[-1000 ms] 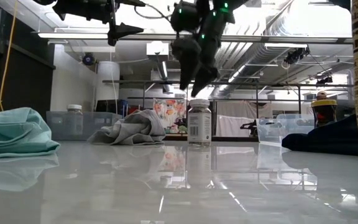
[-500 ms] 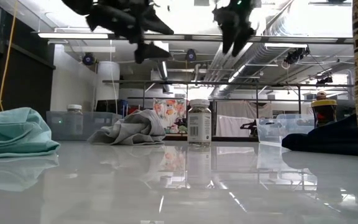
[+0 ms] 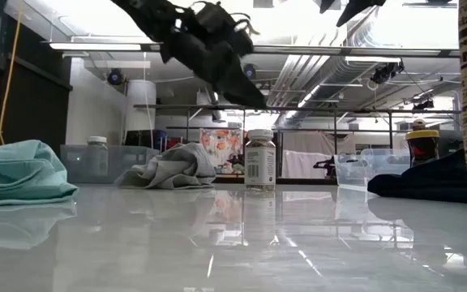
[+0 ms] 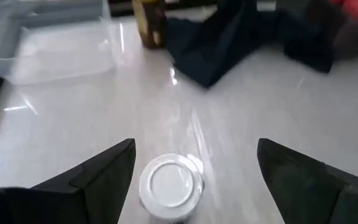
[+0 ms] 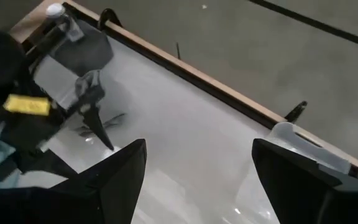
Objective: Sort spices by type
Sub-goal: Put the white seasoning bottle into the top black bin
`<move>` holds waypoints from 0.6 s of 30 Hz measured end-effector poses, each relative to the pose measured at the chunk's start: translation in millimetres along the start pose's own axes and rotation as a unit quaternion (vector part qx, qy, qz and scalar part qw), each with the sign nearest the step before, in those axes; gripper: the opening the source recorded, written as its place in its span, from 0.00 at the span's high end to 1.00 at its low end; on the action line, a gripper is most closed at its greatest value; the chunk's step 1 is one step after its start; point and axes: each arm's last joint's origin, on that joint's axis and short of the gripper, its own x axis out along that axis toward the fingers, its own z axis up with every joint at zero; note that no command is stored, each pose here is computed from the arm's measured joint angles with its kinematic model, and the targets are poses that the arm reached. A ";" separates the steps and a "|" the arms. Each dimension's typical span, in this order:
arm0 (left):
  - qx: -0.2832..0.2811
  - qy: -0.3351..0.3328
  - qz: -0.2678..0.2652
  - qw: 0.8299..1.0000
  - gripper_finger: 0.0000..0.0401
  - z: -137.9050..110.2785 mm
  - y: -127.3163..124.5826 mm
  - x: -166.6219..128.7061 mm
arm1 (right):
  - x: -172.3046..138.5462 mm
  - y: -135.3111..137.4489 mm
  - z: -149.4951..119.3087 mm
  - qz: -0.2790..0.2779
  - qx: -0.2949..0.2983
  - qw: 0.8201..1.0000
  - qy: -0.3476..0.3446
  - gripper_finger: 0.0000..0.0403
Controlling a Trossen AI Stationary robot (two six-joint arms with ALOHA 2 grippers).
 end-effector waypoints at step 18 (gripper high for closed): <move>0.094 0.089 -0.017 0.991 0.19 -33.9 7.4 53.3 | 18.0 20.7 -6.8 -0.013 -0.045 0.998 0.044 0.28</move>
